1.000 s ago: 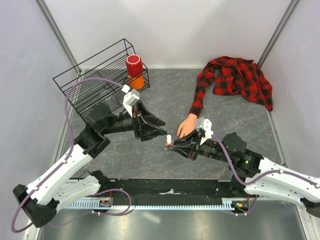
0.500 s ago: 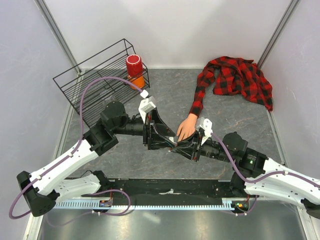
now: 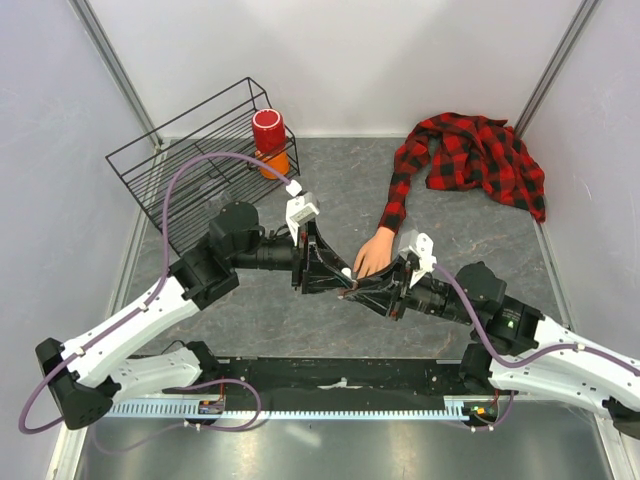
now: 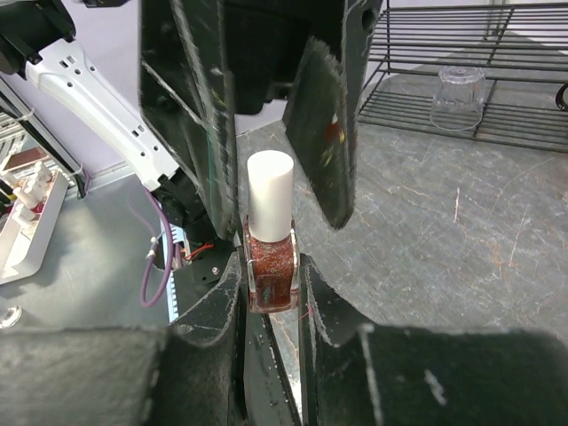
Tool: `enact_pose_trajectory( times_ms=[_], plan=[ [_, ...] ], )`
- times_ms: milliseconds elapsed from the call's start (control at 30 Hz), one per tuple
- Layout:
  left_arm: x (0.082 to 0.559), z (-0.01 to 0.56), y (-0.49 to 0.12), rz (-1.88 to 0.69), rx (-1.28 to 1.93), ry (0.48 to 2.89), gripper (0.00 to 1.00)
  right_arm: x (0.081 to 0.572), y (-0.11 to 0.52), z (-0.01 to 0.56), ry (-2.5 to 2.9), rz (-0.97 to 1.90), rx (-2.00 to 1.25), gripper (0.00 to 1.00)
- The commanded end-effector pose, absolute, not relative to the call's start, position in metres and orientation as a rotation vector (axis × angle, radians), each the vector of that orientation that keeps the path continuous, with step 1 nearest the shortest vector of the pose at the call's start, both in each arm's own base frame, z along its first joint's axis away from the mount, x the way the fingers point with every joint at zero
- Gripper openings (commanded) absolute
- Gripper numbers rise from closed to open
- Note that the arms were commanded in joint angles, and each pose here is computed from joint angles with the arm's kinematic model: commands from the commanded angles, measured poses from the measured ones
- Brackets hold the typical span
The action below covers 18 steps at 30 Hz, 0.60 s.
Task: Paint the nails
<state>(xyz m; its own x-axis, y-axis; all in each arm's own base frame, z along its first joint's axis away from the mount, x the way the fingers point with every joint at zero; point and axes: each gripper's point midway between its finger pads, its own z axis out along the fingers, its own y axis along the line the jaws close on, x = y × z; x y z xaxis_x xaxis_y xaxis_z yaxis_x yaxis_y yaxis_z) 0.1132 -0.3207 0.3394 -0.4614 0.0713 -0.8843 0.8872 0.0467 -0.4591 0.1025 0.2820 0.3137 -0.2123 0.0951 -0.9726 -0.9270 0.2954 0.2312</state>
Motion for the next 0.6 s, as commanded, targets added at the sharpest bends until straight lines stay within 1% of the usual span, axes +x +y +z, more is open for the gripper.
enact_pose_trajectory(
  times_ms=[0,67,100,133,233,300,367,433,567],
  plan=[
    [0.110,0.365,-0.323,-1.498,1.005,1.523,0.45,0.102,0.284,0.346,1.367,1.178,-0.808,0.00],
    [0.111,0.369,-0.322,-1.495,0.993,1.513,0.22,0.102,0.285,0.346,1.366,1.179,-0.812,0.00],
    [0.111,0.371,-0.322,-1.491,0.987,1.511,0.15,0.103,0.284,0.346,1.367,1.173,-0.808,0.00],
    [0.113,0.371,-0.321,-1.485,0.972,1.515,0.02,0.104,0.282,0.347,1.369,1.172,-0.789,0.08],
    [0.120,0.376,-0.317,-1.454,0.897,1.512,0.02,0.106,0.278,0.350,1.362,1.181,-0.741,0.49],
    [0.123,0.380,-0.315,-1.454,0.848,1.500,0.02,0.107,0.278,0.350,1.342,1.198,-0.714,0.62],
    [0.122,0.381,-0.314,-1.462,0.830,1.501,0.02,0.103,0.281,0.348,1.329,1.224,-0.724,0.64],
    [0.122,0.382,-0.314,-1.471,0.824,1.506,0.02,0.105,0.284,0.349,1.323,1.228,-0.722,0.62],
    [0.122,0.385,-0.316,-1.484,0.815,1.494,0.02,0.106,0.290,0.350,1.315,1.226,-0.738,0.54]
  ],
)
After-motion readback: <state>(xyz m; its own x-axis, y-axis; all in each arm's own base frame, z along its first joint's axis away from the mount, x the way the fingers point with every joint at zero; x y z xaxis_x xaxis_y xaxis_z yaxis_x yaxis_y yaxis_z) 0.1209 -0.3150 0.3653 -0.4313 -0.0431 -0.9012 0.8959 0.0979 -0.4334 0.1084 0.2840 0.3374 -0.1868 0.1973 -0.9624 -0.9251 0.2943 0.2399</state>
